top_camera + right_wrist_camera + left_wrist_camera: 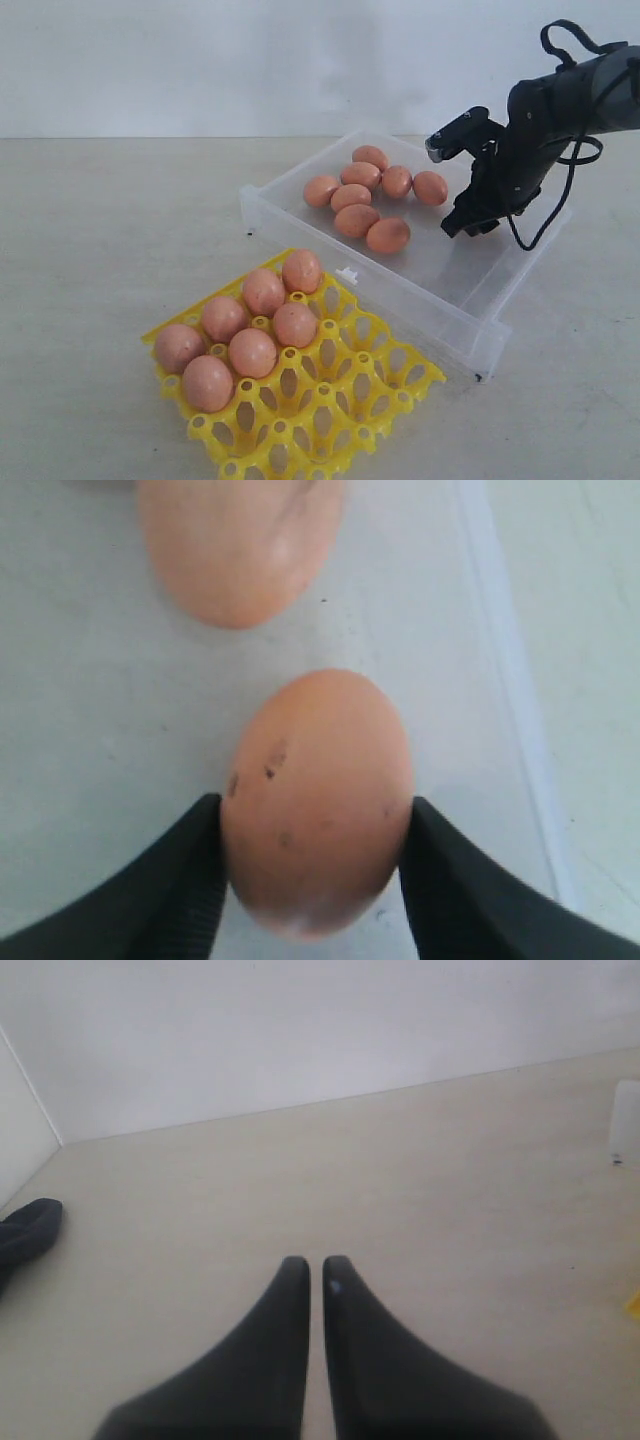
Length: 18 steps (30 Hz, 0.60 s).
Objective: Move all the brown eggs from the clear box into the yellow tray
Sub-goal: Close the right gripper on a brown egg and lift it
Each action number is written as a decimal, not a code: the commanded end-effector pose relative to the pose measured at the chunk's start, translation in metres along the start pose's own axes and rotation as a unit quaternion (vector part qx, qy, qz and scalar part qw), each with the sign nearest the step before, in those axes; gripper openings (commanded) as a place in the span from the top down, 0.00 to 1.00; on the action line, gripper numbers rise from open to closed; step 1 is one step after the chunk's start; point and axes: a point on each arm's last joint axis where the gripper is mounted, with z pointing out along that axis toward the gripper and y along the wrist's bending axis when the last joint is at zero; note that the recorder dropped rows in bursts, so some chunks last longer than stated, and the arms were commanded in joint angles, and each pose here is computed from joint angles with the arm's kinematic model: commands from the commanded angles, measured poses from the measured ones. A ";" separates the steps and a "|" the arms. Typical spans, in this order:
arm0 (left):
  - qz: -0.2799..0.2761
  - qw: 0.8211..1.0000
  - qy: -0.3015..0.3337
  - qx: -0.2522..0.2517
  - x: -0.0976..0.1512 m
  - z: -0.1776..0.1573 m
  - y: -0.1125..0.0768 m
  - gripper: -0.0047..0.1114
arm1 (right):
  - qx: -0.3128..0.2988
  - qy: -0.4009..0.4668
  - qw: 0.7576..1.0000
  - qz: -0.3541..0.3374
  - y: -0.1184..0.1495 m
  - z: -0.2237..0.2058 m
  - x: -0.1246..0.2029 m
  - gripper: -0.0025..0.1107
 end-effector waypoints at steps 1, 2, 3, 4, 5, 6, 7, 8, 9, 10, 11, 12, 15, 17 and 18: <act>-0.002 1.000 0.000 -0.001 0.001 0.000 0.000 0.92 | 0.002 -0.002 1.000 0.005 -0.003 0.001 0.000 0.56; -0.002 1.000 0.000 -0.001 0.001 0.000 0.000 0.92 | 0.002 -0.004 1.000 0.005 -0.003 0.001 0.000 0.56; -0.002 1.000 0.000 -0.001 0.001 0.000 0.000 0.92 | 0.003 -0.007 1.000 0.005 -0.003 0.001 -0.001 0.57; -0.002 1.000 0.000 -0.001 0.001 0.000 0.000 0.92 | 0.005 -0.013 1.000 0.005 -0.003 0.001 -0.002 0.58; -0.002 1.000 0.000 -0.001 0.001 0.000 0.000 0.92 | 0.007 -0.017 1.000 0.009 -0.004 0.001 -0.002 0.60; -0.002 1.000 0.000 -0.001 0.001 0.000 0.000 0.92 | 0.007 -0.020 1.000 0.011 -0.004 0.001 -0.003 0.66; -0.002 1.000 0.000 -0.001 0.001 0.000 0.000 0.92 | 0.008 -0.021 1.000 0.011 -0.004 0.001 -0.003 0.73; -0.002 1.000 0.000 -0.001 0.001 0.000 0.000 0.92 | 0.008 -0.022 1.000 0.012 -0.004 0.001 -0.003 0.81; -0.002 1.000 0.000 -0.001 0.001 0.000 0.000 0.92 | 0.009 -0.024 1.000 0.012 -0.004 0.001 -0.003 0.90; -0.002 1.000 0.000 -0.001 0.001 0.000 0.000 0.92 | 0.009 -0.024 1.000 0.012 -0.004 0.001 -0.004 0.98; -0.002 1.000 0.000 -0.001 0.001 0.000 0.000 0.92 | 0.009 -0.025 1.000 0.014 -0.004 0.001 -0.004 0.97; -0.002 1.000 0.000 -0.001 0.001 0.000 0.000 0.92 | 0.010 -0.026 1.000 0.014 -0.004 0.001 -0.004 0.98; -0.002 1.000 0.000 -0.001 0.001 0.000 0.000 0.92 | 0.011 -0.031 0.999 0.014 -0.005 0.001 -0.005 0.98; -0.002 1.000 0.000 -0.001 0.001 0.000 0.000 0.92 | 0.011 -0.030 0.999 0.015 -0.005 0.000 -0.005 0.98; -0.002 1.000 0.000 -0.001 0.001 0.000 0.000 0.92 | 0.011 -0.030 0.999 0.019 -0.005 -0.002 -0.005 0.98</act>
